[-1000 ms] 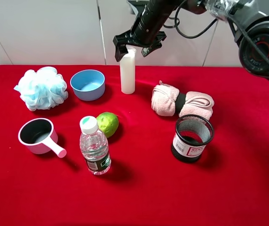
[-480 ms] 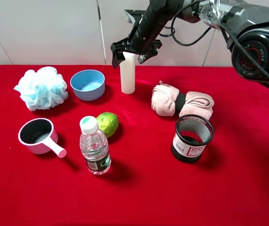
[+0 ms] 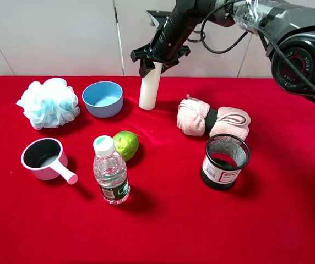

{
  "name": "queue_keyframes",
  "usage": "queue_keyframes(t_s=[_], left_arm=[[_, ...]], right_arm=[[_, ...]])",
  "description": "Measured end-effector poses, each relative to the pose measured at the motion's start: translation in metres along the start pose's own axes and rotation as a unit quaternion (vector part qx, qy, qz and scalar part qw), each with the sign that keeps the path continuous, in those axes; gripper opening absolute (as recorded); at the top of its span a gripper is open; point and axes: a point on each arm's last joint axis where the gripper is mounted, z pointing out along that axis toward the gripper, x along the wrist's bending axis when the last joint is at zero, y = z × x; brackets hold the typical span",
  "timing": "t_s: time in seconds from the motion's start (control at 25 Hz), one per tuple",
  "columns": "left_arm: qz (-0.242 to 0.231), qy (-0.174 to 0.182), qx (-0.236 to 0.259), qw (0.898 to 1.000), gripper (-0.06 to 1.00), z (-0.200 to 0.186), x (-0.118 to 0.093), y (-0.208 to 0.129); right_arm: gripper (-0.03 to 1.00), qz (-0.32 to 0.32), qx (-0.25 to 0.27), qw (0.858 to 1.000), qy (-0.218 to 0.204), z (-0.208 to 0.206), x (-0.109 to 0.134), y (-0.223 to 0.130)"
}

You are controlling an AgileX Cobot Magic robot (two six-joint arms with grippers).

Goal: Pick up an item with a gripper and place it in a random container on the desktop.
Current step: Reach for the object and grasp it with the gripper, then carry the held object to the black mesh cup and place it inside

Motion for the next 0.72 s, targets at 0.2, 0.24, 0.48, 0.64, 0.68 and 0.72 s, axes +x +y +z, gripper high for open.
queue_keyframes(t_s=[0.2, 0.24, 0.48, 0.64, 0.68, 0.72], left_arm=[[0.0, 0.0, 0.0, 1.0, 0.99, 0.0, 0.0, 0.0], [0.0, 0.0, 0.0, 1.0, 0.99, 0.0, 0.0, 0.0], [0.0, 0.0, 0.0, 1.0, 0.99, 0.0, 0.0, 0.0], [0.0, 0.0, 0.0, 1.0, 0.99, 0.0, 0.0, 0.0], [0.0, 0.0, 0.0, 1.0, 0.99, 0.0, 0.0, 0.0], [0.0, 0.0, 0.0, 1.0, 0.99, 0.0, 0.0, 0.0]], right_arm=[[0.38, -0.002, -0.001, 1.0, -0.002, 0.0005, 0.0001, 0.0001], [0.38, -0.002, -0.002, 1.0, -0.002, 0.0005, 0.0, 0.0002], [0.38, -0.009, -0.004, 1.0, -0.013, 0.0005, -0.002, 0.0006], [0.38, -0.013, -0.008, 1.0, -0.02, 0.0005, -0.0032, 0.0013], [0.38, -0.013, -0.007, 1.0, -0.02, 0.0005, -0.0033, 0.0013], [0.38, -0.014, -0.007, 1.0, -0.021, 0.0005, -0.0034, 0.0013]])
